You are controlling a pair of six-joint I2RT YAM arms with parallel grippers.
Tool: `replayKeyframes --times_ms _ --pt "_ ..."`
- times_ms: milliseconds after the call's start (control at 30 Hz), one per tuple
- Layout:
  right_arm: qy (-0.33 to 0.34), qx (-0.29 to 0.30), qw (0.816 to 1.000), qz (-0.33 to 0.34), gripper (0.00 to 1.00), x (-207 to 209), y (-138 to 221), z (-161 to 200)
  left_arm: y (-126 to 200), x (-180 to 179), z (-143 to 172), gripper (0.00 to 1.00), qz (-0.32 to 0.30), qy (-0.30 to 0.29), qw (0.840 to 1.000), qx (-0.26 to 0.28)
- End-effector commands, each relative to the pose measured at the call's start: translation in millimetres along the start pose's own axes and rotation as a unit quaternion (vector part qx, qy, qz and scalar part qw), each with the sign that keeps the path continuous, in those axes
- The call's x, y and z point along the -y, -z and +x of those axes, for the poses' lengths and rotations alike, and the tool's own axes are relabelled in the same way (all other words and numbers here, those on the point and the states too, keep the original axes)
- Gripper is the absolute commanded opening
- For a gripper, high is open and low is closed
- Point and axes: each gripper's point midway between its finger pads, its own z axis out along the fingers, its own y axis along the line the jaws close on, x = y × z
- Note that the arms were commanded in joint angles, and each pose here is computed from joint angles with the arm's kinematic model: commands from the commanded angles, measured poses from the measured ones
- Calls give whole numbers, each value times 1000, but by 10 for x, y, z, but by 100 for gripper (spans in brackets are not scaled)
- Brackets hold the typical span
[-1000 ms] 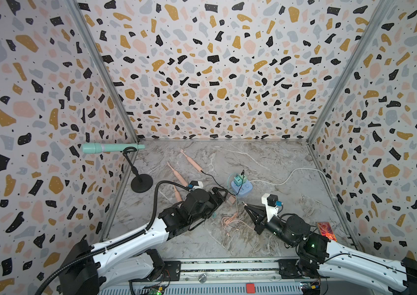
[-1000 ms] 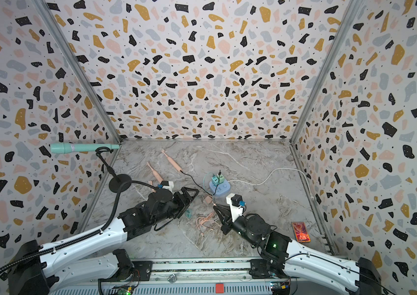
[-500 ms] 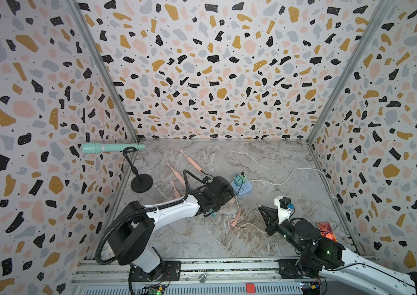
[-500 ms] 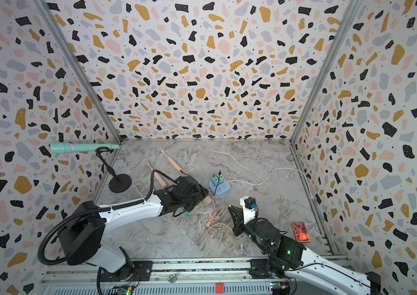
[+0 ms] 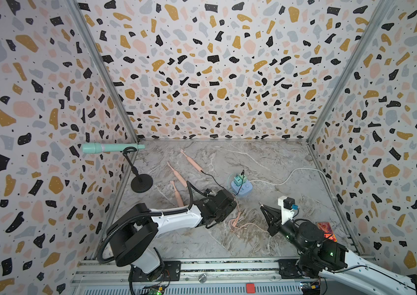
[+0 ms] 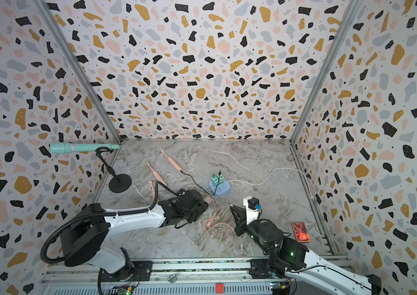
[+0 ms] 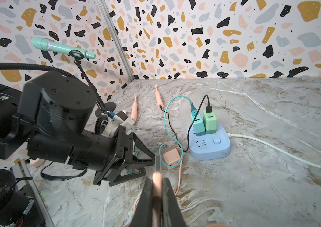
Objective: Charge the electric toothbrush
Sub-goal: Pick up the plug from the center of the board.
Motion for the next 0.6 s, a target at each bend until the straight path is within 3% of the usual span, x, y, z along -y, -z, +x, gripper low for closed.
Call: replayKeyframes --times_ms 0,233,567 --pt "-3 8 1000 -1 0 -21 2 -67 -53 1 18 48 -10 3 1000 0" --pt "-6 16 1000 1 0 2 26 -82 -198 -161 57 47 -37 -5 999 -13" --pt "-3 16 1000 2 0 -5 16 -100 -309 -253 -181 48 -67 -22 997 5"
